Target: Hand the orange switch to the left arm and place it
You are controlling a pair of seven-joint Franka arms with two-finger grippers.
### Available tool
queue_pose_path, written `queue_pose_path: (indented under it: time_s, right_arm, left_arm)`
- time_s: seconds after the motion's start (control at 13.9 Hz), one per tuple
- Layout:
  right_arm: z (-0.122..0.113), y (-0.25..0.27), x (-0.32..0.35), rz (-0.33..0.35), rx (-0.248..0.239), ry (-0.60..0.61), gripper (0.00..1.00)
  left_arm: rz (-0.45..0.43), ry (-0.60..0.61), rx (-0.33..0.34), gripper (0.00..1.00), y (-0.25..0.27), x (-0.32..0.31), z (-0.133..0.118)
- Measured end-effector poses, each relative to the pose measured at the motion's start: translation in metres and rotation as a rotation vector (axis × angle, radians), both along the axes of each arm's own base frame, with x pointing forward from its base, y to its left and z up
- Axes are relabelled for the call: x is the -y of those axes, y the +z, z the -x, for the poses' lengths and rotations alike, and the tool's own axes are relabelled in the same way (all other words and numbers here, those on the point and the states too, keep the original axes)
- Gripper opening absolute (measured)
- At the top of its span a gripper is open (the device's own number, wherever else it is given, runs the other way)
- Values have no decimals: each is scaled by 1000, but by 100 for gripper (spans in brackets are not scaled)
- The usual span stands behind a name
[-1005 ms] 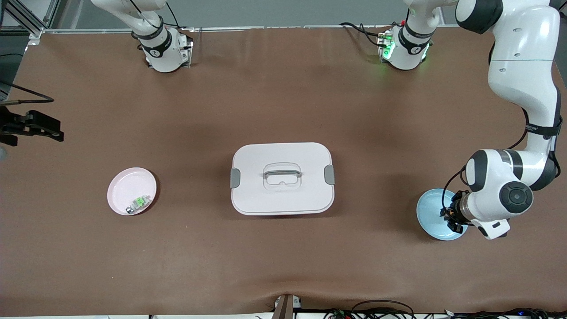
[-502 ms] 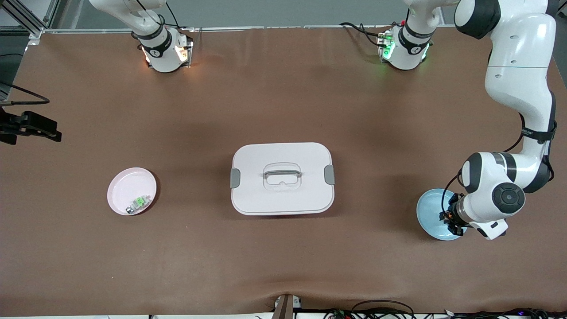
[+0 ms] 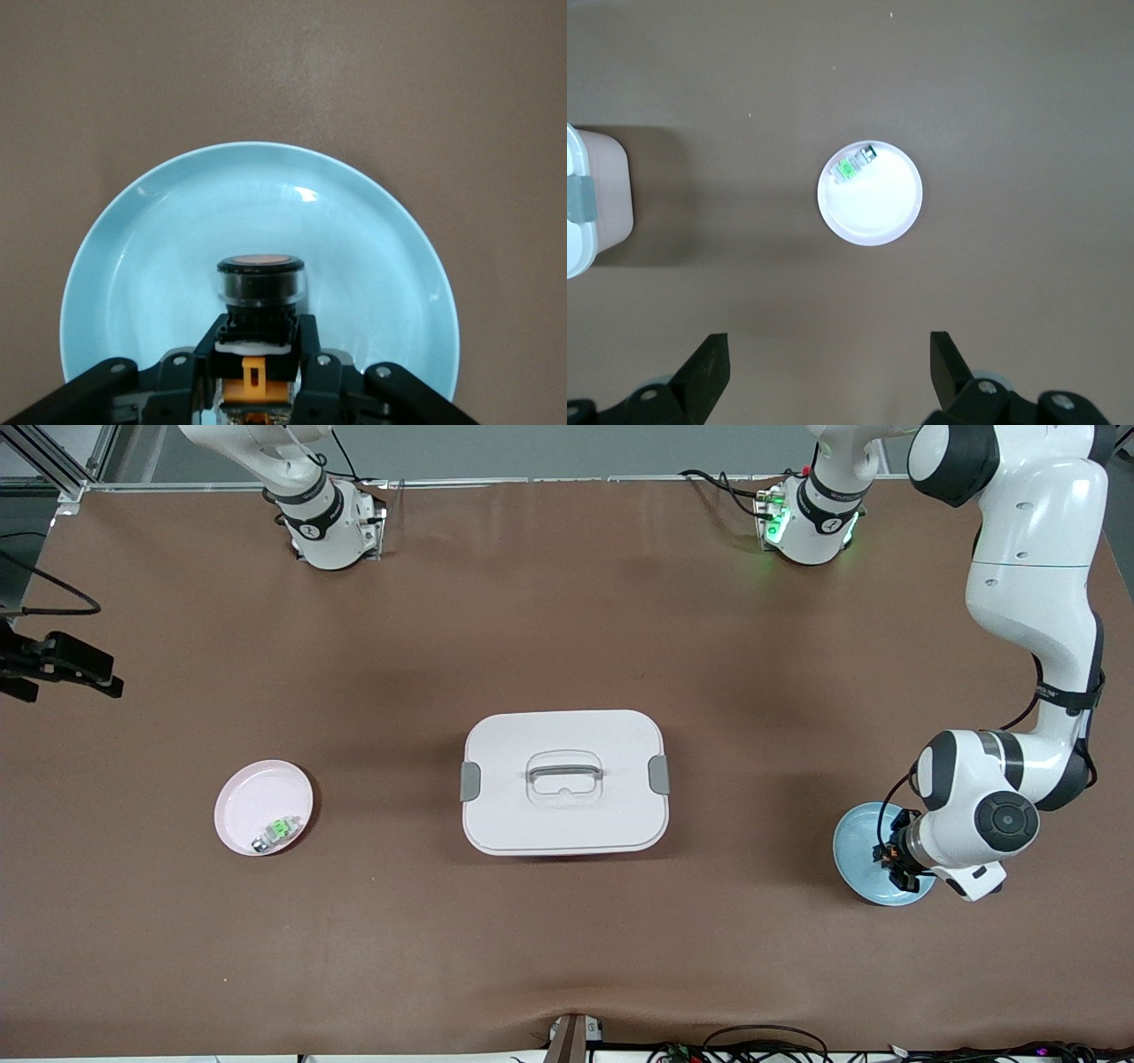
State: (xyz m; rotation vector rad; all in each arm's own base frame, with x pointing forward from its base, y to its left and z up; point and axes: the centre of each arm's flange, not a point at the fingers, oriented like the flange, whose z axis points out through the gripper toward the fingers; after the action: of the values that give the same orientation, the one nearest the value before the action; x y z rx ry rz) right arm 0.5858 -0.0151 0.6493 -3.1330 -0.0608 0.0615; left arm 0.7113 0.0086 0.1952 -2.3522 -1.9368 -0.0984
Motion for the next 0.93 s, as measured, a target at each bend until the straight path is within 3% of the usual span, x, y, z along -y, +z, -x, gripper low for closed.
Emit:
queue_pose_path:
  time_s: [0.5, 0.65, 0.72, 0.93]
  right_arm:
    - [7, -15, 14, -5, -22, -23, 100]
    - [9, -17, 21, -6, -25, -35, 100]
    - [10, -17, 24, -7, -25, -40, 100]
    - [12, -17, 26, -8, -25, -43, 100]
  left_arm:
    - [0, 0, 1, 35, -2, -1, 1]
    - [-1, -1, 2, 41, -2, -1, 1]
    - [-1, -1, 3, 44, -2, -1, 1]
    - [0, -2, 7, 74, -1, -1, 0]
